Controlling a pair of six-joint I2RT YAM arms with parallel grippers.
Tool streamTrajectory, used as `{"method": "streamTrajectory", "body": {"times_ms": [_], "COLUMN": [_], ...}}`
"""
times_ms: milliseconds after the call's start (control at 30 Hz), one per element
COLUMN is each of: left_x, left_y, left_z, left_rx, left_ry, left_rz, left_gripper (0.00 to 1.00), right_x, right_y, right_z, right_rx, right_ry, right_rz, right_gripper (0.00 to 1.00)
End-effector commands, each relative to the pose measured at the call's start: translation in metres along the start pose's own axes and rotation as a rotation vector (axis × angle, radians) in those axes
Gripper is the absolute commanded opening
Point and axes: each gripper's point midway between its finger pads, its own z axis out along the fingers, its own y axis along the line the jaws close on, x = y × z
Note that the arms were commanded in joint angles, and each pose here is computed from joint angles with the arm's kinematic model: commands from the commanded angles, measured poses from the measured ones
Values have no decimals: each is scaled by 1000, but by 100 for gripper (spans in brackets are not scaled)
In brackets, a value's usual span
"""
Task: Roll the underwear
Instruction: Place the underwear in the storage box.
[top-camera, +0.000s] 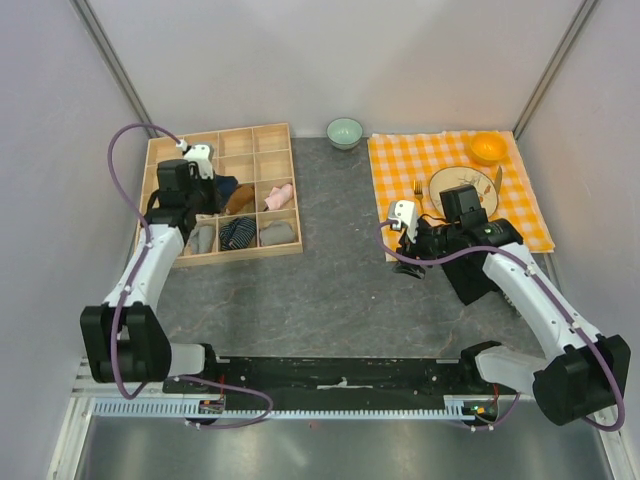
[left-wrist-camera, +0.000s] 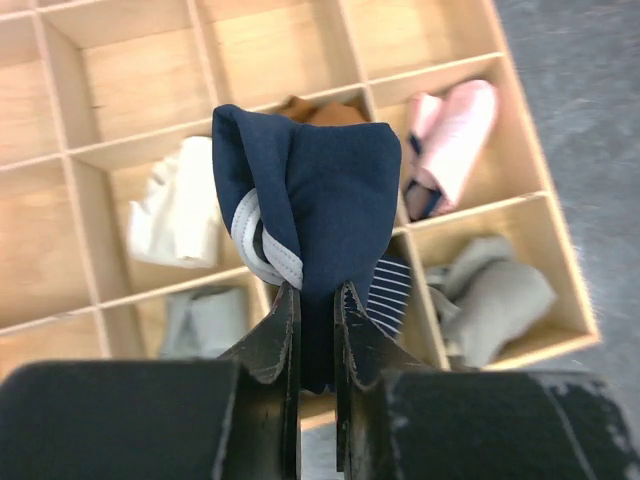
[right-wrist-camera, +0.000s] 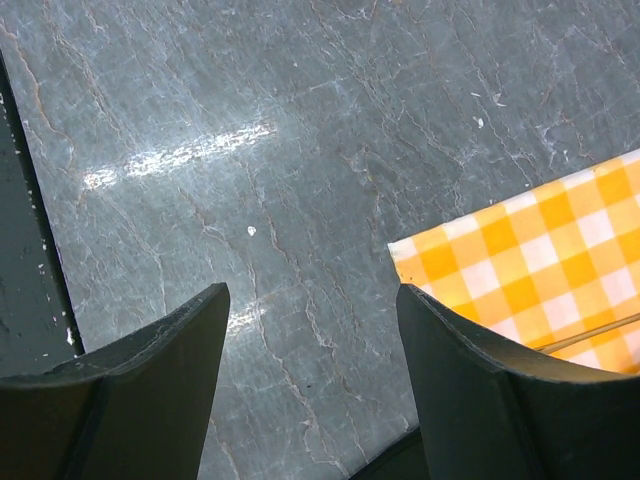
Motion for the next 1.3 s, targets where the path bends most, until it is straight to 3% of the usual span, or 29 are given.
{"method": "streamTrajectory", "body": {"times_ms": [0, 200, 500, 767, 1267], "left_x": [-20, -6, 35, 83, 138], "left_y": [59, 122, 175, 176, 181], "left_z": [11, 21, 4, -23, -25], "left_rx": [-135, -184, -294, -352, -351], "left_ry": [1, 24, 62, 122, 267], "left_rz": [162, 88, 46, 257, 295], "left_gripper": [2, 2, 2, 2, 2], "right_x": [-2, 6, 16, 17, 19], "right_y": [-1, -2, 0, 3, 5], "right_z": [4, 11, 23, 26, 29], "right_rx": [-1, -13, -42, -62, -68], "right_ry": [-10, 20, 63, 68, 83], "right_rz": [1, 16, 32, 38, 29], "right_gripper": [76, 76, 76, 76, 76]}}
